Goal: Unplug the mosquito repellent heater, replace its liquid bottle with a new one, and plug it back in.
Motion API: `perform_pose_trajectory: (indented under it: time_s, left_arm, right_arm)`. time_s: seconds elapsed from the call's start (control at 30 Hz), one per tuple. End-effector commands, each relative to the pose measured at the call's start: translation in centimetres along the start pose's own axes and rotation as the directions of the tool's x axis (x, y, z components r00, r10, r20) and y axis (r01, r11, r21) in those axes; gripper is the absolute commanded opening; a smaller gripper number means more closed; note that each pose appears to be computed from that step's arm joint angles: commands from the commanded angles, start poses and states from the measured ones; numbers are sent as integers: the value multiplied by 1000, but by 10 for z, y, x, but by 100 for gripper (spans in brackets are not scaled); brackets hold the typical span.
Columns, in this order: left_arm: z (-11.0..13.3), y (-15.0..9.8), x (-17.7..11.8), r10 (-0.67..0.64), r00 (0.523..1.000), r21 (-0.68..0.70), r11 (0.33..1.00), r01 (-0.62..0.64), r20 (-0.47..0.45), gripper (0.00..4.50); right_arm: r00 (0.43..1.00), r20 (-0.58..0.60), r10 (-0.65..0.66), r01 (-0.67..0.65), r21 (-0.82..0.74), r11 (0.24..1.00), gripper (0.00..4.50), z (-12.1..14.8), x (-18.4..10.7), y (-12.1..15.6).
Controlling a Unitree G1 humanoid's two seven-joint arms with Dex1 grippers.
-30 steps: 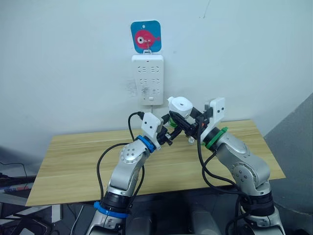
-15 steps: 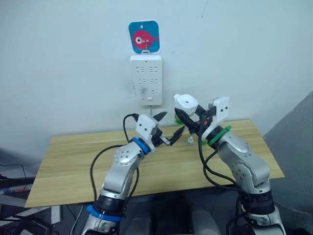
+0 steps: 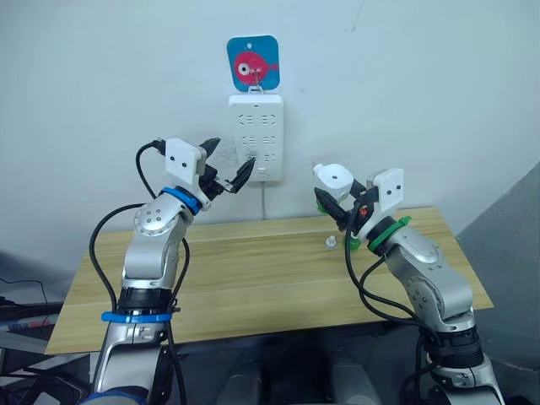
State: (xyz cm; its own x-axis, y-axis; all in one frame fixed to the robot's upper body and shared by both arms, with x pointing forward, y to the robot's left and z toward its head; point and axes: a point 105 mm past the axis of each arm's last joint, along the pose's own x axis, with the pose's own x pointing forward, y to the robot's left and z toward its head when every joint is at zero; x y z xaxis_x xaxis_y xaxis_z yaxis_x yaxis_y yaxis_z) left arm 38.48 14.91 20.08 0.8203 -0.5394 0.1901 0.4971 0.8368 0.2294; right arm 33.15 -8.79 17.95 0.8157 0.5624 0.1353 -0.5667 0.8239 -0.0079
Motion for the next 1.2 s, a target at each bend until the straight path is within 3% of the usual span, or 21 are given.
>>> perform_pose_trajectory:
  time_s: [0.03,0.23,0.5,0.67,0.77,1.03,1.2]
  left_arm:
    - [7,0,10,-58,998,-2,998,58,24,450]
    - [5,0,27,-99,995,-7,995,99,20,450]
    - [4,-21,39,-279,960,-52,959,280,22,450]
    - [6,-21,39,-314,949,-93,944,316,40,450]
    - [8,-21,40,-328,943,-144,932,332,52,392]
    - [12,-33,30,-427,902,-248,868,429,66,157]
    - [14,-37,24,-466,883,-287,839,462,59,137]
  right_arm:
    - [996,88,1,3,-40,999,298,26,-1,-1]
    - [996,92,-22,26,-43,999,298,28,-7,-3]
    - [996,87,-16,22,-67,998,298,29,-10,-3]
    - [997,71,14,-9,-80,997,298,27,-11,2]
    - [995,45,84,-80,-84,993,298,23,-10,14]
    - [985,10,173,-171,-99,980,298,28,-1,32]
    - [991,25,131,-130,-30,991,298,32,15,29]
